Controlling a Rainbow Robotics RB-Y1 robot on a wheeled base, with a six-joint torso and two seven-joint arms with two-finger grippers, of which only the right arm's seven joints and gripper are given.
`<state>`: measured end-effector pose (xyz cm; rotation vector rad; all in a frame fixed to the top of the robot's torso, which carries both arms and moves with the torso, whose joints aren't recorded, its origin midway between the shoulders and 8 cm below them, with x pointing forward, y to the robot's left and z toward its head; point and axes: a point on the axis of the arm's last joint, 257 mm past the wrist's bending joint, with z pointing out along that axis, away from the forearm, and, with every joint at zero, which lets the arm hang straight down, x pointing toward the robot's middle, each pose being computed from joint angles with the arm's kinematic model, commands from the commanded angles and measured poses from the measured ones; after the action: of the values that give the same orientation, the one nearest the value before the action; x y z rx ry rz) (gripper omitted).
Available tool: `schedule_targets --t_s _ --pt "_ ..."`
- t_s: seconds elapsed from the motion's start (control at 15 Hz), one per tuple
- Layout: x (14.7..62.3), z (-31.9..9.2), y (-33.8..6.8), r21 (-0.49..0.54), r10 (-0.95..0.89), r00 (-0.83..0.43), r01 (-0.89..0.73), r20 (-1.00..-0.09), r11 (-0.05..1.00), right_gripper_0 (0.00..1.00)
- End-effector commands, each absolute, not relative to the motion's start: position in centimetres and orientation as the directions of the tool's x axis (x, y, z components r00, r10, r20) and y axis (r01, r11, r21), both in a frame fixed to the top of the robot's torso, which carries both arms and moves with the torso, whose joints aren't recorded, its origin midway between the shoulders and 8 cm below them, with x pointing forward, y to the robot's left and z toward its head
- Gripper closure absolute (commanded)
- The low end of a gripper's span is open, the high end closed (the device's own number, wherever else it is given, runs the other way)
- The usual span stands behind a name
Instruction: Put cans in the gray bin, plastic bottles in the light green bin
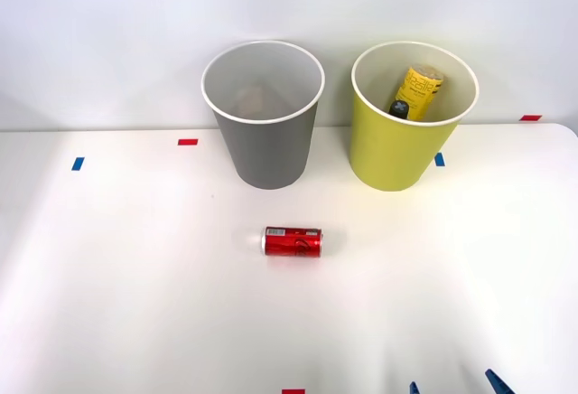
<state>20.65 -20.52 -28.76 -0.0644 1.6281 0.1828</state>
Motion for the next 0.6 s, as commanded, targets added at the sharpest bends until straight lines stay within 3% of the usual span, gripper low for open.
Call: schedule_targets --t_s 0.07,0.6 --pt "20.66 -28.76 -20.52 0.079 0.07 -0.067 -0.153 -0.995 0.985 0.0" --pt "20.66 -28.76 -20.52 0.079 0.07 -0.067 -0.153 -0.995 0.985 0.0"
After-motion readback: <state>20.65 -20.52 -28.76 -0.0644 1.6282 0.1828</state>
